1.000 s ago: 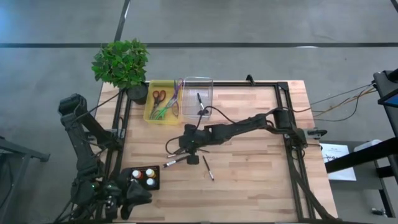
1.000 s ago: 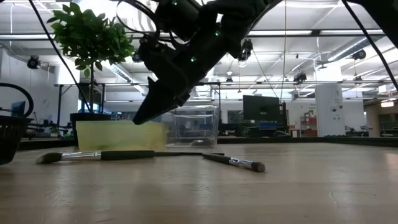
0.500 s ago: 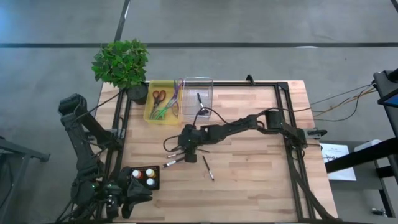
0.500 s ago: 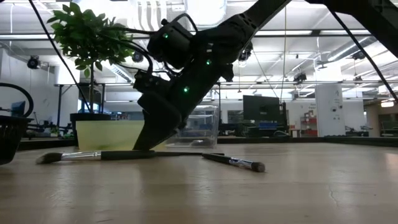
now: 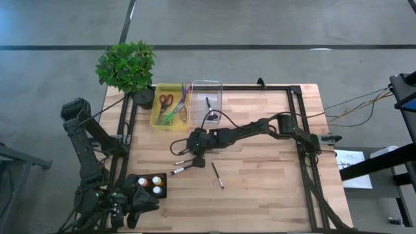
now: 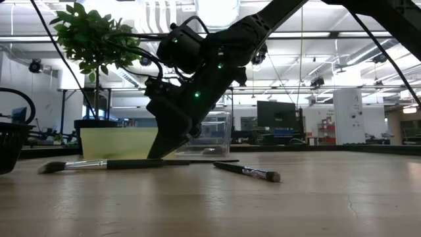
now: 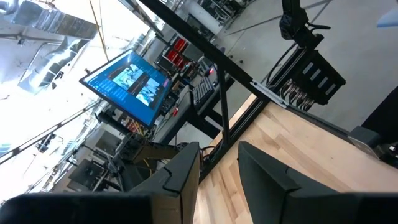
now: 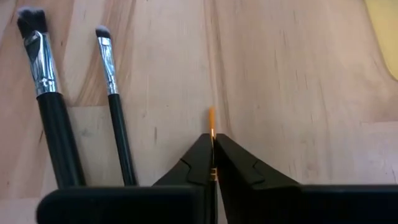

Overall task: Pick & Place Paint Supplies
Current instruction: Put the gold and black paintbrush into the transparent bin

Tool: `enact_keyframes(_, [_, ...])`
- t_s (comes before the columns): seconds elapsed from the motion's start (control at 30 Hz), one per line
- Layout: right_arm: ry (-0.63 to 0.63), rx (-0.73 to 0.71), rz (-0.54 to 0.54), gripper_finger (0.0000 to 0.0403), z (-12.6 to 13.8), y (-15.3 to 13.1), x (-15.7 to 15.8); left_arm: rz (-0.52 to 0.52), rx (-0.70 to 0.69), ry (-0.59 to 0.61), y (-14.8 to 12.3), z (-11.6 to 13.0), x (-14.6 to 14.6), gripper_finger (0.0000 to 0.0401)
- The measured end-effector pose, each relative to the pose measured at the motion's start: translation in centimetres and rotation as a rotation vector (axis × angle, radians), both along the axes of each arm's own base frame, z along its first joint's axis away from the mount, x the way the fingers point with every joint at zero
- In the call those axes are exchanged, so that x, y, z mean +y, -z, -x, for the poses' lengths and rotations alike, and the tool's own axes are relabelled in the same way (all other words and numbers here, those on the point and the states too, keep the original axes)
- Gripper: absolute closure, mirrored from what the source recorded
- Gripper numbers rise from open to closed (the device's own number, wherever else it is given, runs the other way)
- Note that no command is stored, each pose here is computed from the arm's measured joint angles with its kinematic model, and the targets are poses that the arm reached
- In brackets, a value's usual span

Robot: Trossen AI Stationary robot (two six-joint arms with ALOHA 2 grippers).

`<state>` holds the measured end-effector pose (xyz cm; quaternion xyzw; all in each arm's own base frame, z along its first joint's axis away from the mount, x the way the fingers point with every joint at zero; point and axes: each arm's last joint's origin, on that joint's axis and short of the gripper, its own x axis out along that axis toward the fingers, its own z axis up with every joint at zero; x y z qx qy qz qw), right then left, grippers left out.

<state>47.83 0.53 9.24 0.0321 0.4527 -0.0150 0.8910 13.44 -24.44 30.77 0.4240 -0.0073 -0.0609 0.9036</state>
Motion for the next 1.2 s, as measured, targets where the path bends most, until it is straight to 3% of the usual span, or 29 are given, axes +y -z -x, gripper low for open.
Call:
enact_keyframes(0.2, [-0.012,-0.008,0.043,0.0393,0.0,-0.5,0.6,0.005,0.001,0.000,0.0,0.0,0.0,0.0285])
enact_keyframes(0.83, [-0.008,-0.100,0.322,0.0395,1.1,-6.9,4.1,0.007,0.001,0.000,0.0,0.0,0.0,0.0285])
enact_keyframes(1.0, [0.024,-0.185,0.377,0.0395,1.7,-10.8,3.7,0.007,0.001,0.000,0.0,0.0,0.0,0.0285])
enact_keyframes(1.2, [0.111,-0.382,0.373,0.0395,3.8,-18.6,1.8,0.009,0.002,0.000,0.0,0.0,0.0,0.0285])
